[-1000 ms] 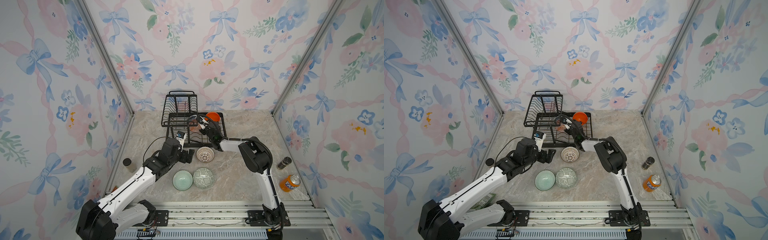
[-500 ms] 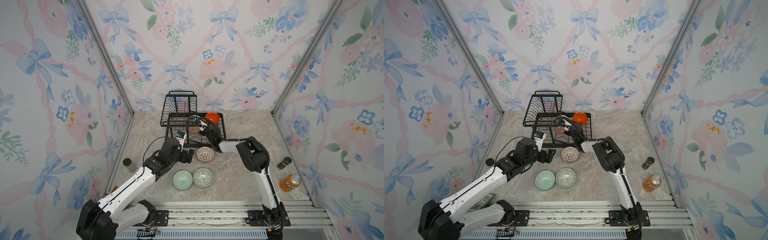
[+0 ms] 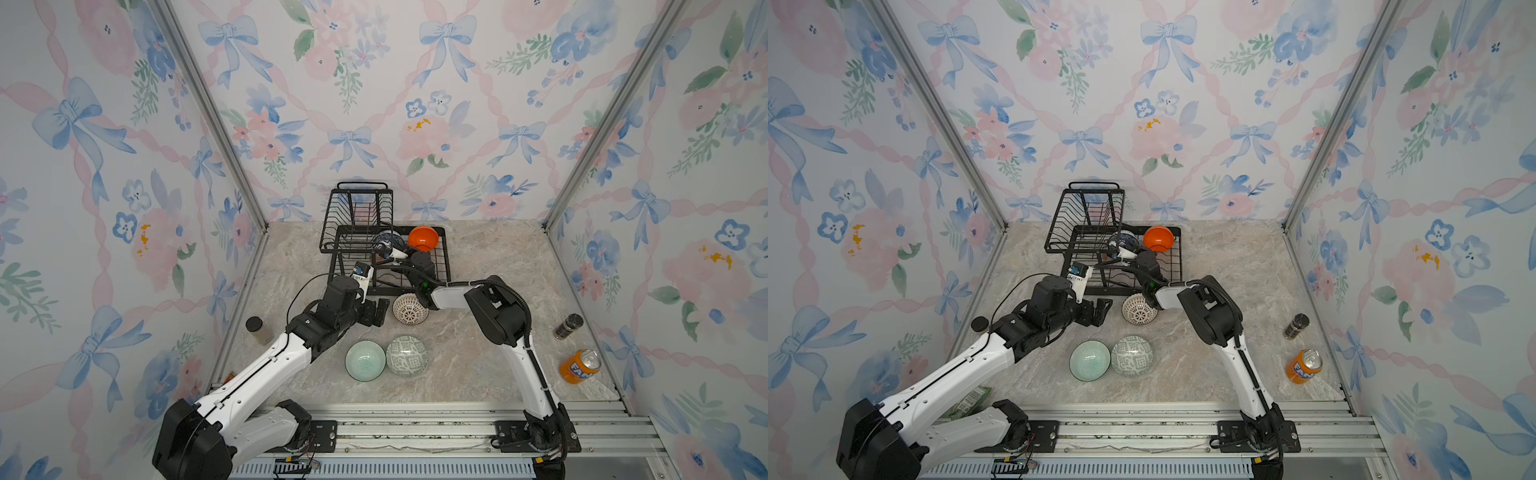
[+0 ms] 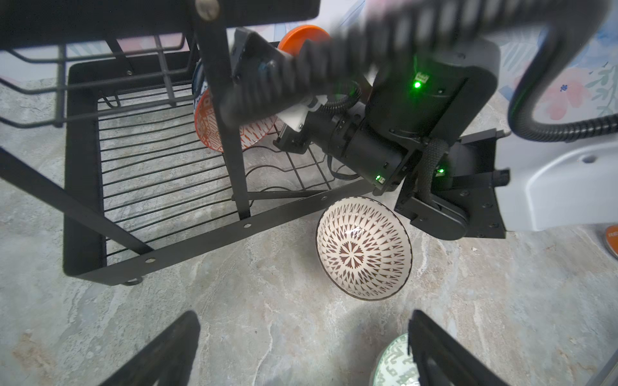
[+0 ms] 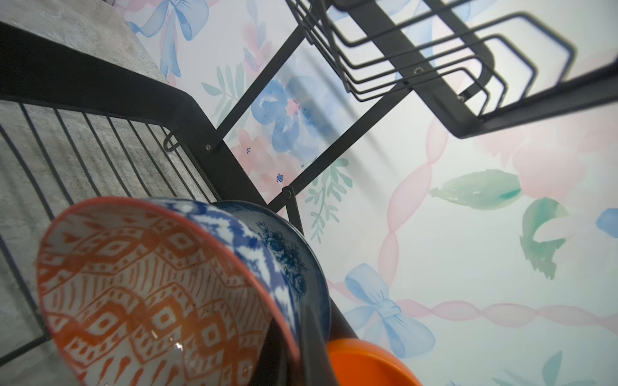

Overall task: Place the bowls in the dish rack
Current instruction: 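Lower the orange-patterned bowl upright into the slots beside the blue floral bowl, then open the right gripper and withdraw it from the rack toward the robot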

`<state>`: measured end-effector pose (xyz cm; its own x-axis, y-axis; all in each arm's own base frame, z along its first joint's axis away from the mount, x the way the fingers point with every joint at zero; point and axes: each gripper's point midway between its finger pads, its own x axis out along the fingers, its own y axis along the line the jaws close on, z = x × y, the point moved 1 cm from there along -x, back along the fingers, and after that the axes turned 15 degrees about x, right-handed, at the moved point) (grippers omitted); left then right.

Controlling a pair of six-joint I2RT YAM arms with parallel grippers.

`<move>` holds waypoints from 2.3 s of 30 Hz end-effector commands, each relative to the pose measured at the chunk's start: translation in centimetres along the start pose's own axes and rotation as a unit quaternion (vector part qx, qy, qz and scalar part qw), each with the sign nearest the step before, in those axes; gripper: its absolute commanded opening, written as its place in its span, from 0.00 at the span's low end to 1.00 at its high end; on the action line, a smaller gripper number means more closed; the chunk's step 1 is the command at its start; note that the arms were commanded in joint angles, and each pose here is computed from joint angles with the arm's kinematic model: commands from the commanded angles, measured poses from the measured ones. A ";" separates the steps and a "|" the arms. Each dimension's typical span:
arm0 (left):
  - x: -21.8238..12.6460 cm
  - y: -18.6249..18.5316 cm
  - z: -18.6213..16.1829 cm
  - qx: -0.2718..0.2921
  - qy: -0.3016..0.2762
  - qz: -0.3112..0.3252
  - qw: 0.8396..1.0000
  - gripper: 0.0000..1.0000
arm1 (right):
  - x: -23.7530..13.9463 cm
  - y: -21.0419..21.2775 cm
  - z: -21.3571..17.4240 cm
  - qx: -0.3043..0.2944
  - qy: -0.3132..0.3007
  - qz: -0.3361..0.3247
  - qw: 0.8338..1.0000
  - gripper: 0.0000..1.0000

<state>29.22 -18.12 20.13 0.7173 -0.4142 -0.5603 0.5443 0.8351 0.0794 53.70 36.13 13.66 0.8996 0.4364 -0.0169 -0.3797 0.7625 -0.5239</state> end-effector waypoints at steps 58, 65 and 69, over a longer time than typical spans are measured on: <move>-0.7 0.0 -0.2 -0.004 -0.004 -0.001 1.000 0.98 | -5.0 -4.6 2.2 0.064 0.061 -0.002 0.996 0.97; -0.7 0.1 -0.1 -0.004 -0.004 0.002 1.000 0.98 | -6.5 -5.2 2.4 0.083 0.071 0.008 0.994 0.97; -0.6 0.1 -0.1 -0.006 -0.003 0.002 1.000 0.98 | -7.6 -5.8 2.5 0.093 0.076 0.003 0.993 0.97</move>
<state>28.65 -17.85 20.85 0.7244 -0.4252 -0.5426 0.5462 0.8342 0.0755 49.12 30.47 17.44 0.9089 0.3783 -0.1753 -0.4168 0.8156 -0.4013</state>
